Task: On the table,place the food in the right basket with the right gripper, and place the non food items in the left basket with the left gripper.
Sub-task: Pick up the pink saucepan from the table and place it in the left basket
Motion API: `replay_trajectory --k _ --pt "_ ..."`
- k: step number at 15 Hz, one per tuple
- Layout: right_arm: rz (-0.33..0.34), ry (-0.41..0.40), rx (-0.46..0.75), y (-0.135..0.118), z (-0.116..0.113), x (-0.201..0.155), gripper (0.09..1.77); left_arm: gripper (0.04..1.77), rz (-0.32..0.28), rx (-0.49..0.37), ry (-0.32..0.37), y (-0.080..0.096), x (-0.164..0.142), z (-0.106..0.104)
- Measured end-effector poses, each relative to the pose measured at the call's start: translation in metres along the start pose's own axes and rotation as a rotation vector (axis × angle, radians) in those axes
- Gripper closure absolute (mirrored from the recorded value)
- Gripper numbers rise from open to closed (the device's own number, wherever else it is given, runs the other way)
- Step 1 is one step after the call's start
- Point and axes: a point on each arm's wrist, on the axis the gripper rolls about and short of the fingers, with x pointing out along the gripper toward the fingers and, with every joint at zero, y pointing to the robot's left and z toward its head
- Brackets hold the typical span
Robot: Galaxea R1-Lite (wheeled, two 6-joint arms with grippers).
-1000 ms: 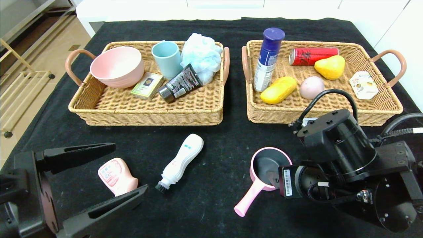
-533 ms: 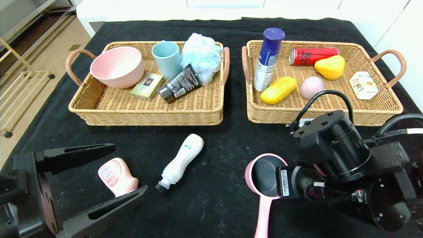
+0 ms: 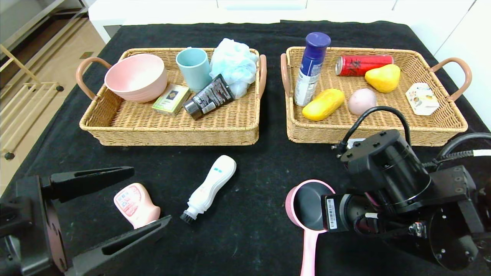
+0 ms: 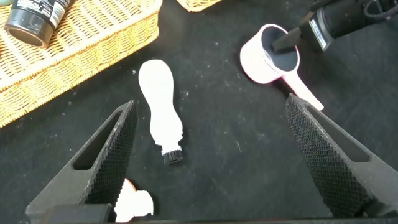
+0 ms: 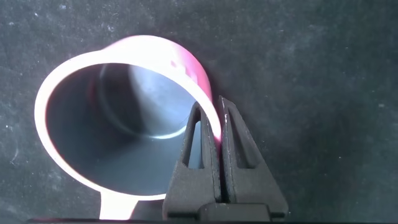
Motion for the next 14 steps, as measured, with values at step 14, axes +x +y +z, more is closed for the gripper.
replay_trajectory --k 14 --pt "0.294 -0.434 0.028 0.073 0.101 -0.048 1.7 0.09 0.032 -0.004 -0.016 0.002 -0.003 0.005"
